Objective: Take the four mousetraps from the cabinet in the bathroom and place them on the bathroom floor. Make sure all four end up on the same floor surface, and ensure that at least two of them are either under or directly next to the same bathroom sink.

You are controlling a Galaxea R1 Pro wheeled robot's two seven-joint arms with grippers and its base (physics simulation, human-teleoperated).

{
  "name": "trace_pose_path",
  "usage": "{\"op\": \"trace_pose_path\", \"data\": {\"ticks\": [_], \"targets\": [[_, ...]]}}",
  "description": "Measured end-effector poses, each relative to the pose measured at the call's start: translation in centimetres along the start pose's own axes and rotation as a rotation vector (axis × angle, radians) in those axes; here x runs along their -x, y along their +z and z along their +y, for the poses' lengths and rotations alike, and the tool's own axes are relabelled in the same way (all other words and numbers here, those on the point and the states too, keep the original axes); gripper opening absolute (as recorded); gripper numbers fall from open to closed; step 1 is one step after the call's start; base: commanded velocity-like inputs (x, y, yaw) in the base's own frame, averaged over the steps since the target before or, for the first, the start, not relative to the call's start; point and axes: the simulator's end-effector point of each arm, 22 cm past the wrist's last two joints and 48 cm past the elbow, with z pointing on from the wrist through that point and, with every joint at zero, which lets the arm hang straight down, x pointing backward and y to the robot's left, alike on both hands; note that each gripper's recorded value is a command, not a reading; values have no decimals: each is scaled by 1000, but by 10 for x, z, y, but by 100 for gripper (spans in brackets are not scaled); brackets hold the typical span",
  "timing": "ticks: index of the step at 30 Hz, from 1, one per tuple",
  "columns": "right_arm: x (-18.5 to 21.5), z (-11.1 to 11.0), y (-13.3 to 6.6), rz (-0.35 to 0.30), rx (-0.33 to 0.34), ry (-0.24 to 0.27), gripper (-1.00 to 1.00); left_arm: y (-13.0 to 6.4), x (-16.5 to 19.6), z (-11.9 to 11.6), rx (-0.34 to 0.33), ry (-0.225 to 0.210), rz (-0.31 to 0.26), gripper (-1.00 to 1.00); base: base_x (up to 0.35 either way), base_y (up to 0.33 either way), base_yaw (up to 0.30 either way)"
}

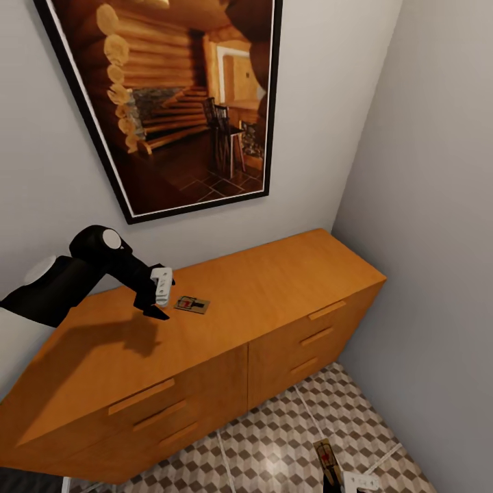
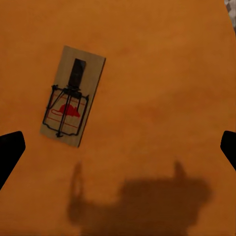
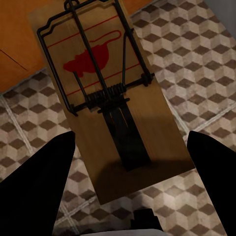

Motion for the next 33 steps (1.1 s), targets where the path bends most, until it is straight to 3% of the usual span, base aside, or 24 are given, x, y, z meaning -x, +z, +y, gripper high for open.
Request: {"op": "trace_pose_path", "data": {"ticks": [33], "targets": [[0, 0, 0, 0, 1, 0, -100, 8, -1, -7, -23, 15, 22, 100, 46, 29, 0]]}}
